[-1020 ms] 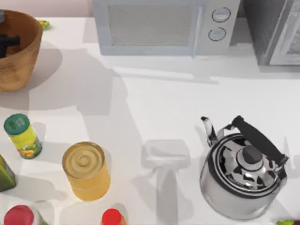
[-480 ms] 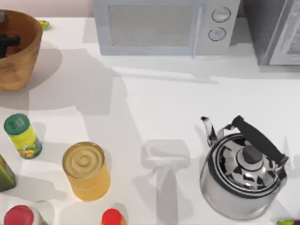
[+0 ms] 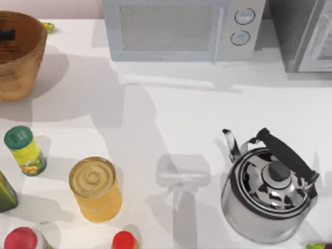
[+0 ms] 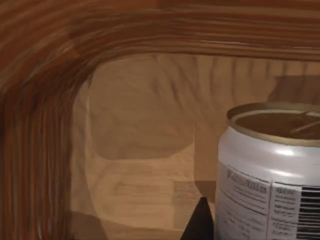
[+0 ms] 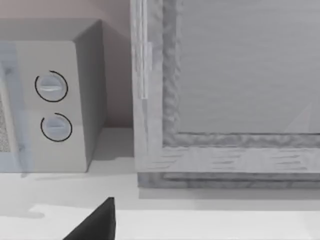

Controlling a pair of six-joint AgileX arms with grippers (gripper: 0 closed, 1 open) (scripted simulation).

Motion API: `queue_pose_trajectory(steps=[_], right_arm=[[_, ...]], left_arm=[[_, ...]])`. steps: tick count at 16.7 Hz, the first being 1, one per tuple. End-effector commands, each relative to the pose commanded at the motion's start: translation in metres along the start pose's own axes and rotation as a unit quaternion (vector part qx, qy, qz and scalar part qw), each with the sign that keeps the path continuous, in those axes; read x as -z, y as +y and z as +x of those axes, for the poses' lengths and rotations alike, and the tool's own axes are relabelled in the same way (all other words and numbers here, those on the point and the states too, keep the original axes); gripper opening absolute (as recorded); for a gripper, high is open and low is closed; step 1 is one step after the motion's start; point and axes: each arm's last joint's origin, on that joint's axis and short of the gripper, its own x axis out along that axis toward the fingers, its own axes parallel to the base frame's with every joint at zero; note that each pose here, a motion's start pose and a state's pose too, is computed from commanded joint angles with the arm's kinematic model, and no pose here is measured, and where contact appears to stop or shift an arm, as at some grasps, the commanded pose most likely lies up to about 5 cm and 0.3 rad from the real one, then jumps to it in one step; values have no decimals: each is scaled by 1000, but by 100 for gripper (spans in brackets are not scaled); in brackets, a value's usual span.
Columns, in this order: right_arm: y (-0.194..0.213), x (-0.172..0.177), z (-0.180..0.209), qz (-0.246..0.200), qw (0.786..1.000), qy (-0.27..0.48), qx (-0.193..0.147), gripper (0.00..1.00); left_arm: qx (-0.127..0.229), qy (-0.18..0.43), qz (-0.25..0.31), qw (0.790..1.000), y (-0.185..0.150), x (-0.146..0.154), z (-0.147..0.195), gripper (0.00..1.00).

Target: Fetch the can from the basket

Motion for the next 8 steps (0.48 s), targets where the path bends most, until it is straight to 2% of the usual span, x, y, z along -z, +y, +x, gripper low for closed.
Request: queue_pose_trajectory(steps=[4,8], right_arm=[[0,0,0,0,1000,0,0,100],[0,0,0,0,1000,0,0,100]], left_arm=[[-5,-85,-25,996,-8,26,-69,0],[-6,-201,-33,979,-30,92,-147,0]])
